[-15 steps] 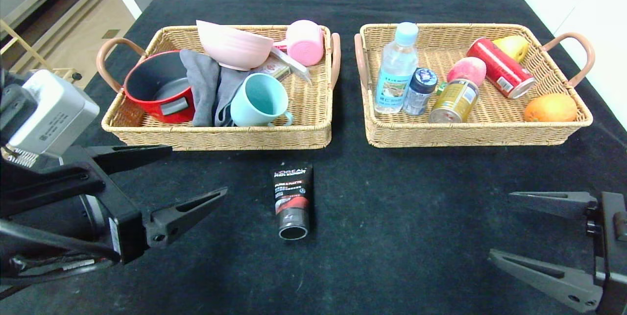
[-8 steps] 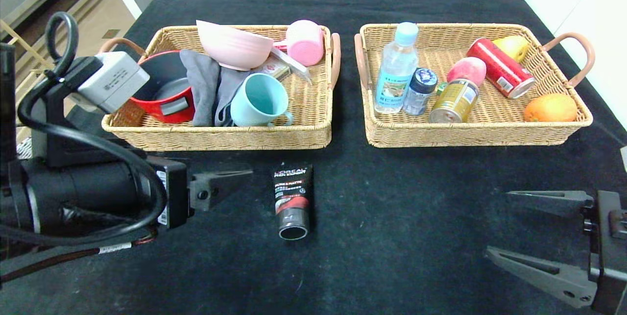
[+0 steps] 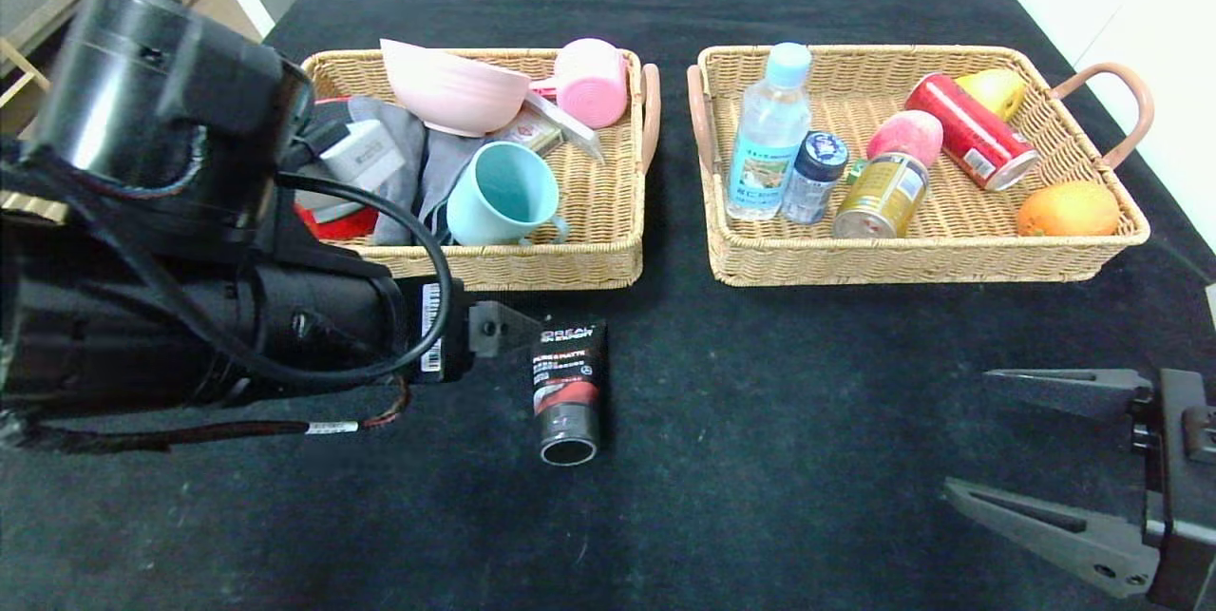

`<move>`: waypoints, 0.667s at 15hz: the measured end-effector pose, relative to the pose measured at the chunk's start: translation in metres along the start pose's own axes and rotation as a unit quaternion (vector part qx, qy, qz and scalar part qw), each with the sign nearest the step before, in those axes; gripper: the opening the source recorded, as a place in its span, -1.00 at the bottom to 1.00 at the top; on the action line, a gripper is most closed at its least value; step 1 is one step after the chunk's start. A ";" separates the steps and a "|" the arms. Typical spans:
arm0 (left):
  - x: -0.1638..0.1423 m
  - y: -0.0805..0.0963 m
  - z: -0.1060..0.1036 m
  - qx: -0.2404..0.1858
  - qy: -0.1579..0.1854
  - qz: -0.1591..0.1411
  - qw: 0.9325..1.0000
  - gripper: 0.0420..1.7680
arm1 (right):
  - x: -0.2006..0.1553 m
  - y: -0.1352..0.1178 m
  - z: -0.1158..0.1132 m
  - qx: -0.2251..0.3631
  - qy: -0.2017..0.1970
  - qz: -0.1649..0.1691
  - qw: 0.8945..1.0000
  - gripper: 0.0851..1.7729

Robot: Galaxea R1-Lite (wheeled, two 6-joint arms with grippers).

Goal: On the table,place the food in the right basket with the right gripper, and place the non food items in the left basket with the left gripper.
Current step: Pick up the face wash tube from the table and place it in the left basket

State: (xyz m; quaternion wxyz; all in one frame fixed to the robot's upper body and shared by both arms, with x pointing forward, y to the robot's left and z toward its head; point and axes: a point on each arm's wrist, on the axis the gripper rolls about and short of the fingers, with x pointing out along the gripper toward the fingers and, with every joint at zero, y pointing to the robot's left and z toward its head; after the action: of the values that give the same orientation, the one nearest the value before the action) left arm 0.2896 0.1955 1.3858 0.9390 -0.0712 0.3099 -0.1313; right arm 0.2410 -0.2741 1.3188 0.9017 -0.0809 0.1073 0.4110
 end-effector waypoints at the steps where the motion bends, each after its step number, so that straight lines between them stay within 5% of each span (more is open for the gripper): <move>1: 0.005 -0.003 0.002 -0.005 0.017 0.008 1.000 0.94 | 0.000 0.000 0.000 0.000 0.000 -0.001 1.000 0.92; 10: 0.048 -0.043 0.007 0.004 0.083 0.054 0.995 0.94 | -0.002 0.000 0.002 -0.003 -0.005 -0.004 1.000 0.93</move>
State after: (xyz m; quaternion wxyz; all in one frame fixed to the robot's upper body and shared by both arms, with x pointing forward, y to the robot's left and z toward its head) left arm 0.3222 0.1408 1.3737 0.9161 -0.0397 0.3894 -0.0870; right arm 0.2405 -0.2749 1.3214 0.9035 -0.0824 0.1014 0.4081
